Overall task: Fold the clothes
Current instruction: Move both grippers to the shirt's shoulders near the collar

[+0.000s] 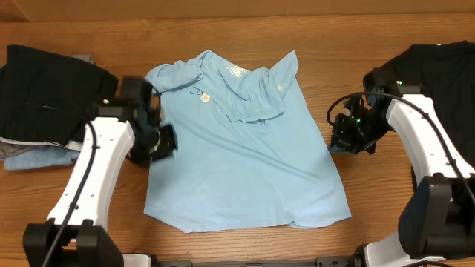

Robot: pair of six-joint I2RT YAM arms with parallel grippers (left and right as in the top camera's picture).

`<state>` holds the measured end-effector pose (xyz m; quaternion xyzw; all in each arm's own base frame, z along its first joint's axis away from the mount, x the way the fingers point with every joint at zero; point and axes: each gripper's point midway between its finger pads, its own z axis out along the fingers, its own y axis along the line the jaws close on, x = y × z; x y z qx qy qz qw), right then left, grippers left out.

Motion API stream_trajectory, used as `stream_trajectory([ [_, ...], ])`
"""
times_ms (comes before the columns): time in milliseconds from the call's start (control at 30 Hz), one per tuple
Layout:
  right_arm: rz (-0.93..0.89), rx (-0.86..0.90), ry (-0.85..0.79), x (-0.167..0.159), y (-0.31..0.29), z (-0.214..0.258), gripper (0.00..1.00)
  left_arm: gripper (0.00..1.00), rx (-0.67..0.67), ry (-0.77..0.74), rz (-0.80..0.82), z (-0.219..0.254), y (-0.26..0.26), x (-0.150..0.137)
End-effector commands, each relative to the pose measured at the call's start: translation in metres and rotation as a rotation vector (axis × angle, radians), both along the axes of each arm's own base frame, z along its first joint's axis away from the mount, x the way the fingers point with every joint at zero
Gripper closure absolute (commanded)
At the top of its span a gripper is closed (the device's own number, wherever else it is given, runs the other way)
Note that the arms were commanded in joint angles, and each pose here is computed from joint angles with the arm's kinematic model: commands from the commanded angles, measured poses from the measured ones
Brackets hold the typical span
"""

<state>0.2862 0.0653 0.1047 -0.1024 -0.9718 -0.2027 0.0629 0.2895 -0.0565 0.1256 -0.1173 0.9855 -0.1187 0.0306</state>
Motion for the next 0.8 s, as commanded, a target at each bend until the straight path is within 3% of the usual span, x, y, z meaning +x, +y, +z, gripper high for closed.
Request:
stream_trajectory([
  [0, 0.228, 0.143, -0.177, 0.012, 0.042, 0.024, 0.96, 0.86, -0.018, -0.192, -0.050, 0.029, -0.006, 0.038],
  [33, 0.257, 0.169, -0.218, 0.018, 0.054, 0.027, 0.90, 0.59, -0.019, -0.237, -0.050, 0.032, -0.006, 0.049],
  [67, 0.287, 0.198, -0.275, 0.027, 0.068, 0.030, 0.71, 0.21, -0.020, -0.277, -0.050, 0.035, -0.007, 0.058],
  [100, 0.314, 0.218, -0.337, 0.037, 0.079, 0.034, 0.50, 0.00, -0.009, -0.316, -0.047, 0.038, -0.005, 0.067],
  [200, 0.310, 0.235, -0.470, 0.065, 0.100, 0.043, 0.31, 0.00, 0.092, -0.369, -0.017, 0.041, 0.012, 0.080],
  [367, 0.198, 0.158, -0.587, 0.107, 0.119, 0.044, 0.47, 0.00, 0.114, -0.368, -0.011, 0.040, 0.016, 0.080],
  [533, 0.208, 0.045, -0.615, 0.127, 0.136, 0.008, 0.50, 0.00, 0.114, -0.368, -0.011, 0.040, 0.016, 0.080],
  [767, 0.134, -0.043, -0.498, 0.134, 0.126, -0.052, 0.55, 0.00, 0.114, -0.368, -0.011, 0.040, 0.016, 0.080],
])
